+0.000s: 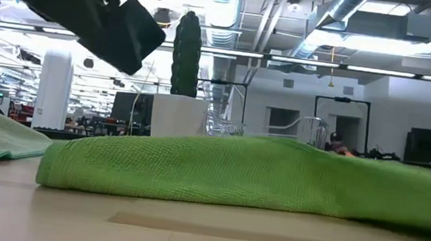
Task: Fold microfiber towels
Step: Fold the green towel
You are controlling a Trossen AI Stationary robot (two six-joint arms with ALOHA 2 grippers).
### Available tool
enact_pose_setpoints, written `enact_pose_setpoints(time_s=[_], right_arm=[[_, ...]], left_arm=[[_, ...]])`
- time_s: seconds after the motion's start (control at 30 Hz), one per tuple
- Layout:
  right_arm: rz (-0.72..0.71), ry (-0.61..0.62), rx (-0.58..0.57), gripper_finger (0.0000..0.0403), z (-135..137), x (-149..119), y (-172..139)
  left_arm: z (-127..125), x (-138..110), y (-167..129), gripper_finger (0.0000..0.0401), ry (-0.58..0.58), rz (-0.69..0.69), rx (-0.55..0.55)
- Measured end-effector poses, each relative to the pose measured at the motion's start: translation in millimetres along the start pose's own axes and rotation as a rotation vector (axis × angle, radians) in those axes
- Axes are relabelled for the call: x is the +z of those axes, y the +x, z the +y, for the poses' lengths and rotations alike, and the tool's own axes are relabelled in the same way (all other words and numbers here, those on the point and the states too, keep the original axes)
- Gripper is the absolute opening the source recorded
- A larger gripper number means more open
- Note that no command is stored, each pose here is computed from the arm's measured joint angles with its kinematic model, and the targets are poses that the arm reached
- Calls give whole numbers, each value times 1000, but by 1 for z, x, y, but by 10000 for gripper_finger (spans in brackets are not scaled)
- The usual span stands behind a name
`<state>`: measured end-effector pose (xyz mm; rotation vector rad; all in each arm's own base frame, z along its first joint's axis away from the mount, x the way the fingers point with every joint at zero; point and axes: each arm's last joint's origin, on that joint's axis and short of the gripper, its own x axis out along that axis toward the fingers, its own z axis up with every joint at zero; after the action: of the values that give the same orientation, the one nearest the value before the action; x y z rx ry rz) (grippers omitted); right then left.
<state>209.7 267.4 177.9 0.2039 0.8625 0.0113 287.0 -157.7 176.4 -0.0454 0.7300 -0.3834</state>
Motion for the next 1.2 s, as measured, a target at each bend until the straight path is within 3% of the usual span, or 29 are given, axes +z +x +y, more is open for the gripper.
enact_pose_setpoints(time_s=[0.13, 0.3, 0.47, 0.87, 1.2], right_arm=[[41, 34, -17, 86, 3, -15, 14], [10, 75, 43, 142, 12, -16, 16], [-43, 103, 80, 174, 16, -10, 14], [-52, 101, 99, 163, 18, -9, 13], [-51, 66, 85, 157, 16, -8, 14]], left_arm=[[-9, -11, 13, 181, -10, 4, 37], [-18, -14, 33, 181, -18, 16, 70], [-19, -18, 44, 181, -26, 2, 198], [-19, -15, 14, 181, -109, 68, 273], [-11, -32, 33, 180, -63, 99, 260]])
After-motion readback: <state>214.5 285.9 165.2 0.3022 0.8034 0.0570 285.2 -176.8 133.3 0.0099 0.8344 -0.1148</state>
